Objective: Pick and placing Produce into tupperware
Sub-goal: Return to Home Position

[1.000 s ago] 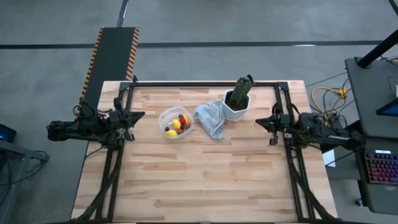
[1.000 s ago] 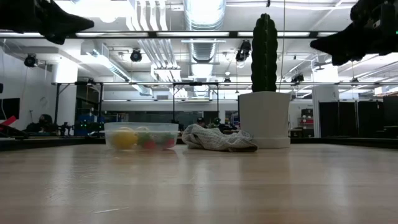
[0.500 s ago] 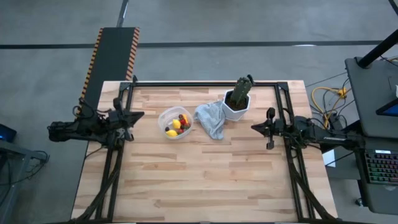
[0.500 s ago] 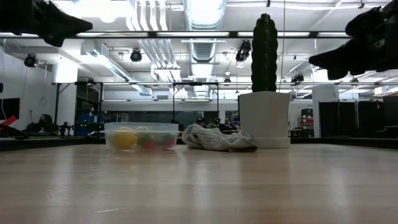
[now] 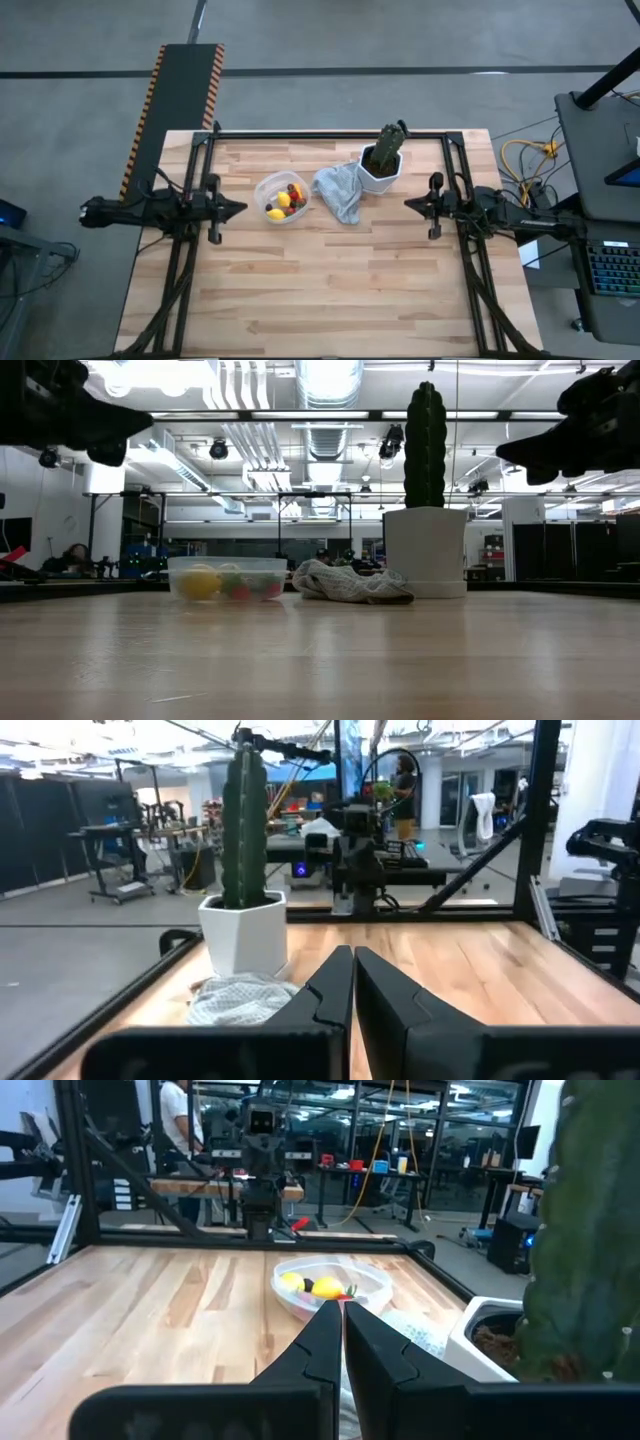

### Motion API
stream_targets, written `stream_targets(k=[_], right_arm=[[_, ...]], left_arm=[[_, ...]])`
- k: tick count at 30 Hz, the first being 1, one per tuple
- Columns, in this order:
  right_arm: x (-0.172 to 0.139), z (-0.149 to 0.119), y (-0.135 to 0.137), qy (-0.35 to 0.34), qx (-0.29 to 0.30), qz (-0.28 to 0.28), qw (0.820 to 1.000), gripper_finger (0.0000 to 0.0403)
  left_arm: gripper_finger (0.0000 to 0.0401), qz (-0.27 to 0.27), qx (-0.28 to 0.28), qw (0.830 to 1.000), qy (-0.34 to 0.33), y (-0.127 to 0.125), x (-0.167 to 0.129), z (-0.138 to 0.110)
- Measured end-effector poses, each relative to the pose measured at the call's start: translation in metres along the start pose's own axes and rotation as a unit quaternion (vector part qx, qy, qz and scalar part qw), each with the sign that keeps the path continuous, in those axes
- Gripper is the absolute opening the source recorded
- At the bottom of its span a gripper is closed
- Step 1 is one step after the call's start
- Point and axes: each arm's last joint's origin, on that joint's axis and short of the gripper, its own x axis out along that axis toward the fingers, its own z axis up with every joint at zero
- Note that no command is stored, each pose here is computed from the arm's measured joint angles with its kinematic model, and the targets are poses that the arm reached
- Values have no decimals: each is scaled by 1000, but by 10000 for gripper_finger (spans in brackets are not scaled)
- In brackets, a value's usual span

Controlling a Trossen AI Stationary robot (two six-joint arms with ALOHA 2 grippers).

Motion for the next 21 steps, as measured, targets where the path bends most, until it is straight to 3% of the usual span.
stream_targets(k=[11,21], right_arm=[[0,0,0,2,3,-7,1000,8],[0,-3,0,16,2,-6,1000,9]], left_arm=[[0,-25,-8,999,27,-4,6,-29],[0,-29,-12,999,27,-5,6,-30]])
